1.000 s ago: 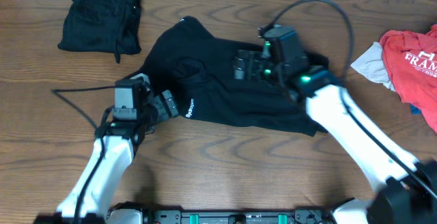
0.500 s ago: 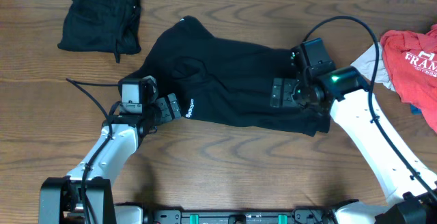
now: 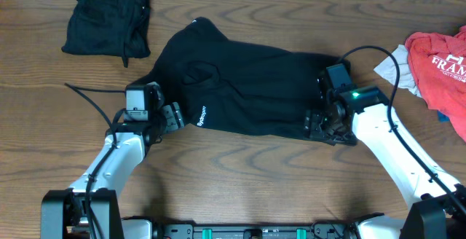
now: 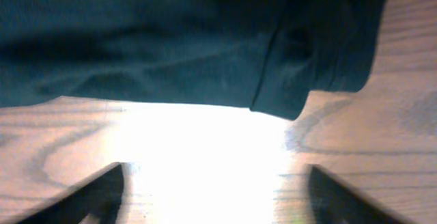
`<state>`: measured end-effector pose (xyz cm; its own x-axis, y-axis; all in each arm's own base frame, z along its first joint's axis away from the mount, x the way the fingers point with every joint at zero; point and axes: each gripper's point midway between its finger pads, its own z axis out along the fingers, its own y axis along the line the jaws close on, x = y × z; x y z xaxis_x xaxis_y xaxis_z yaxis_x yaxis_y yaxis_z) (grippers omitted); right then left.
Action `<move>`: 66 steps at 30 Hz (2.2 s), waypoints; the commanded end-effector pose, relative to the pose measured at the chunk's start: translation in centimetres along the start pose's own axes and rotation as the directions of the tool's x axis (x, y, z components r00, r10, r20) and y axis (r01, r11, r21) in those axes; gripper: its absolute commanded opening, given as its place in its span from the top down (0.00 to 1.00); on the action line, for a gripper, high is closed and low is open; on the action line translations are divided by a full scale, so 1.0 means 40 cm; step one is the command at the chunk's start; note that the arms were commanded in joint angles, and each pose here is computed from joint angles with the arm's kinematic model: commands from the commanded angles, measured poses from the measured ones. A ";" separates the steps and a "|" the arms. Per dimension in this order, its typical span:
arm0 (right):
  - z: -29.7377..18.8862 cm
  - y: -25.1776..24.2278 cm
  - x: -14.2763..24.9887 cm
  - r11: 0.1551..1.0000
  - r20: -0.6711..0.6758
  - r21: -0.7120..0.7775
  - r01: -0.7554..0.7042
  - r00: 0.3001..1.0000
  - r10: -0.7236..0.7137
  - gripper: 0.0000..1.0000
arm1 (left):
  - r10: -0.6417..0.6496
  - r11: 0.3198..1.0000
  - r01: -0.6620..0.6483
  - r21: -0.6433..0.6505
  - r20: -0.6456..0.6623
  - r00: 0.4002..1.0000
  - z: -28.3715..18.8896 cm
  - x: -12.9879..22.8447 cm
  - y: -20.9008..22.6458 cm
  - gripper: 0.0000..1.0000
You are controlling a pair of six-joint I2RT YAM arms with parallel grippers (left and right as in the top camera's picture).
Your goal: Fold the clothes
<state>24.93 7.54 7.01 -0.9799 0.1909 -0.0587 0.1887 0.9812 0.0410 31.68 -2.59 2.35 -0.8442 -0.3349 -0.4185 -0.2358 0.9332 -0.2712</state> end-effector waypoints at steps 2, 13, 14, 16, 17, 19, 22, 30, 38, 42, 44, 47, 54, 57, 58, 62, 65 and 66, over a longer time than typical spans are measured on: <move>0.015 -0.006 -0.004 1.000 0.013 -0.005 -0.024 1.000 0.024 0.61 | -0.017 0.999 0.018 -0.042 0.025 1.000 -0.006 -0.026 0.035 0.37; 0.073 0.064 -0.034 0.985 0.091 -0.169 0.034 0.996 -0.019 0.95 | 0.018 1.000 -0.019 0.013 0.037 0.999 -0.013 -0.040 0.021 0.60; 0.071 0.068 -0.040 0.984 0.104 -0.175 0.045 0.994 -0.027 0.95 | 0.029 0.999 -0.030 0.037 0.043 0.999 -0.018 -0.044 0.009 0.59; 0.069 0.075 -0.049 0.981 0.120 -0.183 0.061 0.992 -0.039 0.95 | 0.033 0.997 -0.037 0.067 0.060 0.998 -0.033 -0.056 -0.008 0.41; 0.068 0.076 -0.052 0.981 0.125 -0.186 0.062 0.991 -0.039 0.95 | 0.035 0.997 -0.040 0.070 0.073 0.997 -0.041 -0.063 -0.011 0.27; 0.068 0.077 -0.054 0.980 0.128 -0.186 0.066 0.991 -0.043 0.87 | 0.037 0.996 -0.044 0.074 0.090 0.995 -0.051 -0.071 -0.015 0.07; 0.068 0.080 -0.052 0.978 0.130 -0.190 0.086 0.990 -0.062 0.79 | 0.047 0.996 -0.054 0.075 0.096 0.994 -0.052 -0.074 -0.017 0.02; 0.067 0.089 -0.044 0.972 0.116 -0.213 0.094 0.991 -0.071 0.78 | 0.083 0.992 -0.089 0.088 0.072 0.994 -0.022 -0.064 -0.018 0.02; 0.075 0.095 -0.036 0.965 0.107 -0.222 0.138 0.987 -0.117 0.79 | 0.111 0.977 -0.108 0.183 -0.005 0.994 0.003 -0.019 -0.051 0.33; 0.093 0.102 -0.036 0.965 0.094 -0.222 0.142 0.988 -0.124 0.92 | 0.106 0.976 -0.096 0.194 -0.042 0.993 0.011 0.002 -0.051 0.78; 0.099 0.110 -0.041 0.963 0.101 -0.226 0.149 0.986 -0.129 0.97 | 0.104 0.977 -0.092 0.191 -0.052 0.993 0.011 0.008 -0.049 0.94; 0.099 0.120 -0.050 0.959 0.116 -0.234 0.158 0.984 -0.134 0.99 | 0.096 0.979 -0.081 0.186 -0.075 0.993 0.011 0.021 -0.045 0.94; 0.105 0.114 -0.039 0.962 0.096 -0.228 0.153 0.986 -0.134 0.99 | 0.019 0.998 -0.013 0.067 -0.101 0.995 0.015 0.033 0.007 0.94; 0.109 0.131 -0.037 0.949 0.097 -0.264 0.173 0.984 -0.152 0.99 | -0.018 0.999 0.022 0.032 -0.103 0.994 0.015 0.033 0.027 0.94; 0.110 0.148 -0.036 0.933 0.102 -0.299 0.200 0.979 -0.177 0.99 | -0.024 0.999 0.027 0.028 -0.101 0.995 0.015 0.032 0.031 0.94; 0.132 0.204 -0.025 0.877 0.094 -0.407 0.255 0.967 -0.238 0.99 | -0.052 0.998 0.053 0.018 -0.092 0.994 0.012 0.023 0.049 0.94; 0.177 0.215 -0.018 0.878 0.066 -0.403 0.260 0.965 -0.255 0.99 | -0.075 0.997 0.076 0.012 -0.084 0.994 0.009 0.017 0.060 0.94; 0.188 0.220 -0.017 0.877 0.062 -0.403 0.264 0.963 -0.261 0.99 | -0.076 0.997 0.078 0.012 -0.081 0.994 0.007 0.015 0.061 0.94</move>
<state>29.01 15.00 1.31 -0.9849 -0.0118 -0.1727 -0.0794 0.9172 0.3904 30.18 -1.49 0.76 -0.8772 -0.3652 -0.3117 -0.2614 0.9078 -0.3279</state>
